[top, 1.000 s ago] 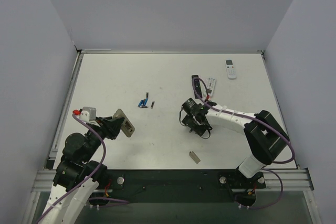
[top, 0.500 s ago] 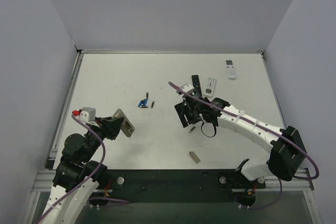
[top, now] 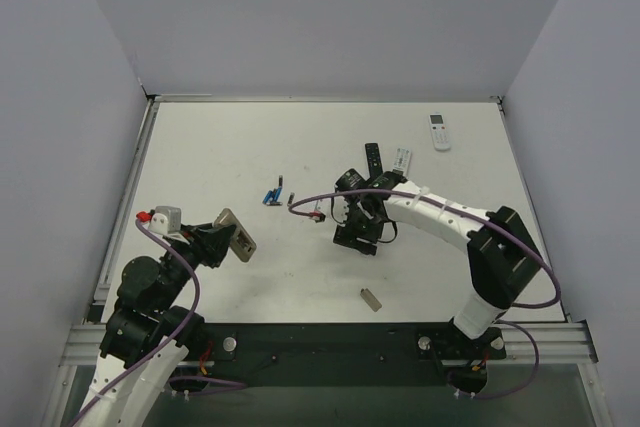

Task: Load the batteries into the remote control
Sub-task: Pick up the battery from the center of the board.

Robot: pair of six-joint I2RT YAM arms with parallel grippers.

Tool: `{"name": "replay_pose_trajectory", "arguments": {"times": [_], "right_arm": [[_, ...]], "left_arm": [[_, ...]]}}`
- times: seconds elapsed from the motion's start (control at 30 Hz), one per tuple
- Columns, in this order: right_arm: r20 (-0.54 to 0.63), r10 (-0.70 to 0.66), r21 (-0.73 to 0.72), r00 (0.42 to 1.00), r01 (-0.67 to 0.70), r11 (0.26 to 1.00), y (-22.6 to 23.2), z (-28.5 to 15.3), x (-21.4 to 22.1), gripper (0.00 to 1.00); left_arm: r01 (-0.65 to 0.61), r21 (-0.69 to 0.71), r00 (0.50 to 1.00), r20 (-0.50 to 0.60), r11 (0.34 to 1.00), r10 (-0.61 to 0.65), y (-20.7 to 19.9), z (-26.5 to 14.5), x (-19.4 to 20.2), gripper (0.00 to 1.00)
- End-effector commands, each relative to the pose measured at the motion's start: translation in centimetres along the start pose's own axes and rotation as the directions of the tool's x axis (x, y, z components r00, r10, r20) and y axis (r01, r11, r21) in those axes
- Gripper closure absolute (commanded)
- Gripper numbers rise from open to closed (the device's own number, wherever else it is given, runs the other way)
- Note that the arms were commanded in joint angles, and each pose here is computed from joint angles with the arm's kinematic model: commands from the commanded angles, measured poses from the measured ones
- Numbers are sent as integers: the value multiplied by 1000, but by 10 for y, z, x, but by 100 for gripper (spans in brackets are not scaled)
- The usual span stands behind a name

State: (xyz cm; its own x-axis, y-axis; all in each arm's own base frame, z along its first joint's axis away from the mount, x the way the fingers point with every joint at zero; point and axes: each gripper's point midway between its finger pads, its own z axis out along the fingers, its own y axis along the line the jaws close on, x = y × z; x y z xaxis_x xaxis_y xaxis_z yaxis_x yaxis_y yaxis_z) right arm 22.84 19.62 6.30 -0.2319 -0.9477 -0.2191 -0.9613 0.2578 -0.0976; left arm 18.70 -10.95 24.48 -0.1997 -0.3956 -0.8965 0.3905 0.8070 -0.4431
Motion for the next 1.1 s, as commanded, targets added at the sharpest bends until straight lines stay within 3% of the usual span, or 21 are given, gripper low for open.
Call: {"name": "replay_pose_trajectory", "arguments": {"times": [0.0, 0.1, 0.7, 1.07], "right_arm": [[-117, -124, -84, 985, 115, 990, -1, 7, 13, 41], [-115, -134, -106, 984, 122, 987, -1, 14, 7, 45], [-183, -141, -95, 973, 125, 988, -8, 60, 13, 51], [-142, -68, -156, 987, 46, 987, 2, 67, 8, 74]], "left_arm": [[-19, 18, 997, 70, 1000, 18, -7, -3, -20, 100], [-22, 16, 998, 66, 1000, 21, -7, -3, -20, 100], [-23, 14, 998, 58, 1000, 22, -6, -1, -18, 100], [-20, 18, 998, 56, 1000, 19, -7, -1, -17, 100]]}}
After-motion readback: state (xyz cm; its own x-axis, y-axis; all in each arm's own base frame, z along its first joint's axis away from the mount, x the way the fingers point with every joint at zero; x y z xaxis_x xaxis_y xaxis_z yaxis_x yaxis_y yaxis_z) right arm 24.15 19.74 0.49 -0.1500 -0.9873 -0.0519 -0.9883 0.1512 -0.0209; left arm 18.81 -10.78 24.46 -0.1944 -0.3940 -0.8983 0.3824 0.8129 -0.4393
